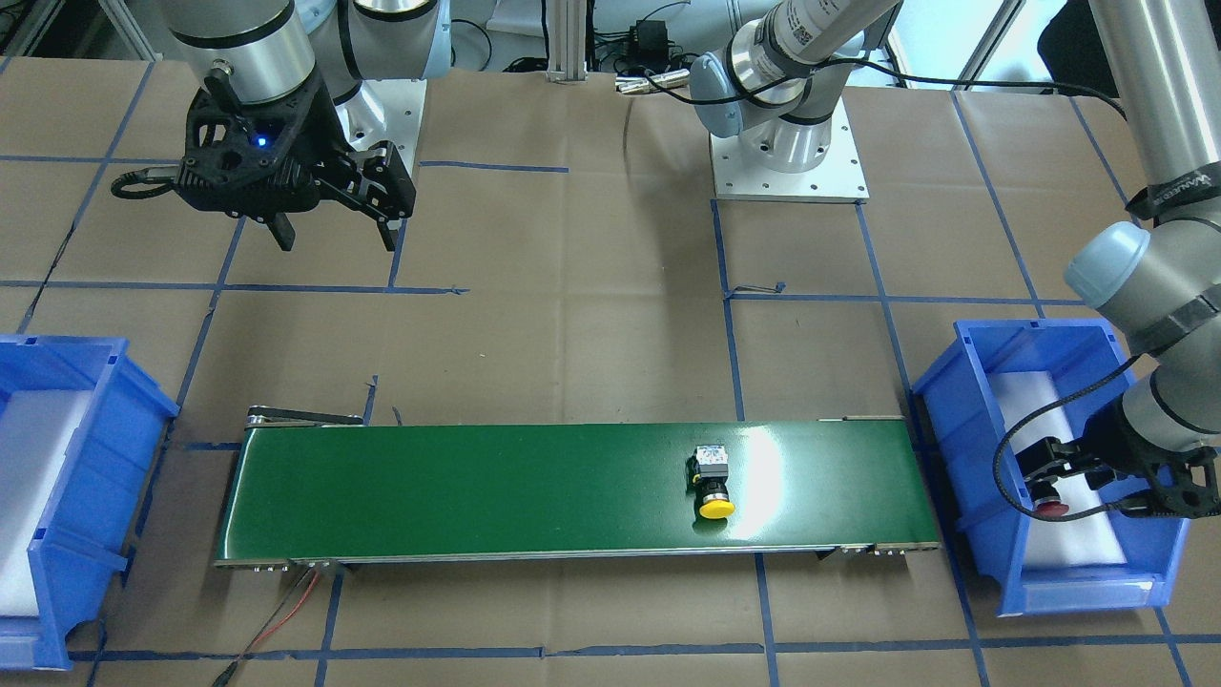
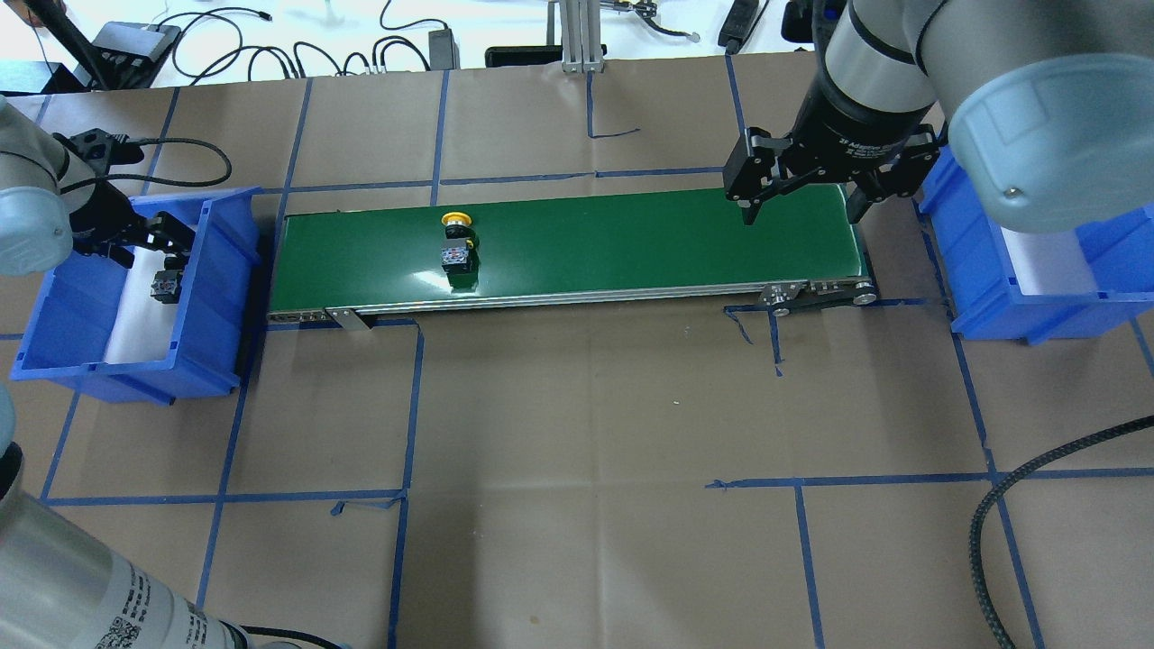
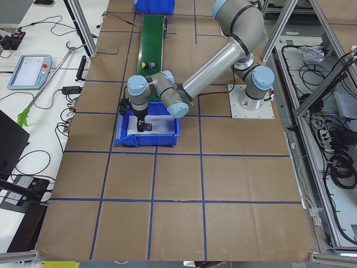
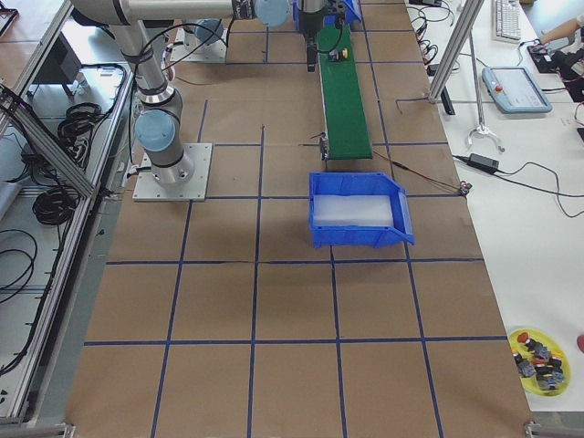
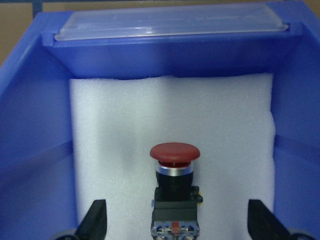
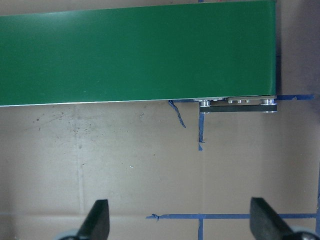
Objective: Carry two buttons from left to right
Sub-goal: 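Lower the left gripper and grasp the red-capped button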
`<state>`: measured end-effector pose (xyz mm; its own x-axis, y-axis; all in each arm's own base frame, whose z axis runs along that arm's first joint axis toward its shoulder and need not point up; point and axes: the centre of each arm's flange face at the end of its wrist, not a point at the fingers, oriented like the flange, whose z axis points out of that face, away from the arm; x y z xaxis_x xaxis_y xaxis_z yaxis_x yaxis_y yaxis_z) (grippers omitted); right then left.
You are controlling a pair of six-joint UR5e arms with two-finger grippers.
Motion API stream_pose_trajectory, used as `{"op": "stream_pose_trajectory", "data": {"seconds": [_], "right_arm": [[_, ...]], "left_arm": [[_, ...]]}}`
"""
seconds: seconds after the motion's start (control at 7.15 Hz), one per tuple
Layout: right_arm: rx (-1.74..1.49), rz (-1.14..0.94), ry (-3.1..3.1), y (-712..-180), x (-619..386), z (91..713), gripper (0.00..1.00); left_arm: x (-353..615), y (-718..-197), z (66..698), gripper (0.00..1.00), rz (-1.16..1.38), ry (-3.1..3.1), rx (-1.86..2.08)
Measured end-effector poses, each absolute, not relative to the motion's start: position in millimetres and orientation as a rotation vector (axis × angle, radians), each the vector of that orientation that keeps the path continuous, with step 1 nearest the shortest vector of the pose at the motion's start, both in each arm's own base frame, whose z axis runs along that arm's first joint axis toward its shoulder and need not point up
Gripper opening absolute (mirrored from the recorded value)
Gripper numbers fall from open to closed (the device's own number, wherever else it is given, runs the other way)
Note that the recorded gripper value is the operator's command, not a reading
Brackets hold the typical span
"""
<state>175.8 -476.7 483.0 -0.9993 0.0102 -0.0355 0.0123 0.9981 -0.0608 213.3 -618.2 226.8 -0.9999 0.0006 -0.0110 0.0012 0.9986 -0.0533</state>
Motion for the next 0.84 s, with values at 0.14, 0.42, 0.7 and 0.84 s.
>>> {"op": "stream_pose_trajectory", "data": {"seconds": [0.14,0.42,0.7,0.84], "right_arm": [[0.017,-0.094,3.105,-476.8,175.8,482.8,1.00],[0.017,-0.094,3.100,-476.8,176.2,482.9,1.00],[0.017,-0.095,3.099,-476.9,176.4,483.5,1.00],[0.017,-0.096,3.099,-476.8,176.4,483.6,1.00]], "left_arm": [[214.3,-618.6,220.5,0.99,-0.075,3.133,-0.001],[215.3,-619.1,211.5,0.52,-0.059,3.138,-0.004],[215.5,-619.6,206.9,0.11,-0.048,3.141,-0.011],[214.7,-620.1,209.0,0.02,-0.052,3.140,-0.017]]}}
